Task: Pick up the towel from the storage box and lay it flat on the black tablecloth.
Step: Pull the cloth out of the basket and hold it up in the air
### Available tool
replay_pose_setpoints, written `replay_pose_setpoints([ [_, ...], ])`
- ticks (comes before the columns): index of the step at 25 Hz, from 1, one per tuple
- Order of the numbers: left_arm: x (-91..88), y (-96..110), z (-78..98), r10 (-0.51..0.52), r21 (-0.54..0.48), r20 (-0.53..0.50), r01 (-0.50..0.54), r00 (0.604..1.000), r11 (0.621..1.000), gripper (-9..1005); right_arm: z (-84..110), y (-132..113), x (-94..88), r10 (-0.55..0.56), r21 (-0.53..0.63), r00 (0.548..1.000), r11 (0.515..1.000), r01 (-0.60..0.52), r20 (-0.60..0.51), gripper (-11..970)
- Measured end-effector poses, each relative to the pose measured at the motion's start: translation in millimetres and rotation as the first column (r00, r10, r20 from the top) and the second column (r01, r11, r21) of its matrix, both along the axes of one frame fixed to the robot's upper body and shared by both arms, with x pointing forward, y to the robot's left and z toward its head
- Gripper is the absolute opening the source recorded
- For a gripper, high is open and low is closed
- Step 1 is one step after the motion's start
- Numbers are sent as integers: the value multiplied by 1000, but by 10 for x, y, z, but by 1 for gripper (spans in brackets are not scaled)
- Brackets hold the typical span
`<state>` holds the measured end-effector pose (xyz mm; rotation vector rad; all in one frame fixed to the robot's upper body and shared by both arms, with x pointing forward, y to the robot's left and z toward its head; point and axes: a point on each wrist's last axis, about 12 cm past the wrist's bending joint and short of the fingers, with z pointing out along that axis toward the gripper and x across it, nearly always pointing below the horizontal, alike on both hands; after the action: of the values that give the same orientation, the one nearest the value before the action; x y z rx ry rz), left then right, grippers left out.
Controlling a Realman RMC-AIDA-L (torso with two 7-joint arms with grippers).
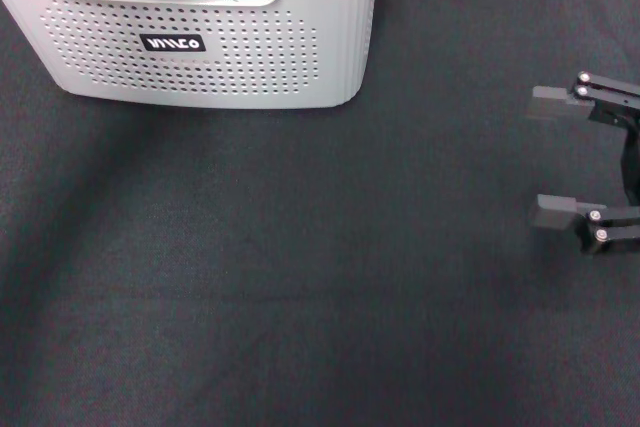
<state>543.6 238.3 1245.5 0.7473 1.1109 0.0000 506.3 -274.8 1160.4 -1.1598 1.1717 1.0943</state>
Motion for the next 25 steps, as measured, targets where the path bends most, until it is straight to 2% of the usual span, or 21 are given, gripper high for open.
replay_pose_setpoints([
  [2,-94,96,120,-73,-116,41,77,996,990,16,-2,-3,-2,1,0,1000,1000,-1,2,843],
  [6,-311,333,325,-194,-295,149,231,970,927,16,-2,-4,-15,10,2,1000,1000,-10,4,842],
  [14,-520,630,546,-384,-455,155,411,910,790,16,1,2,-25,19,9,1000,1000,-19,6,842],
  [19,-599,682,539,-462,-483,147,471,874,738,16,9,39,-12,17,49,1000,999,-18,13,841],
  [22,-612,688,436,-494,-496,131,488,860,718,16,9,74,12,21,101,999,995,-23,24,841],
  [25,-623,686,308,-545,-519,115,518,831,680,16,25,114,46,23,161,999,987,-29,39,841],
])
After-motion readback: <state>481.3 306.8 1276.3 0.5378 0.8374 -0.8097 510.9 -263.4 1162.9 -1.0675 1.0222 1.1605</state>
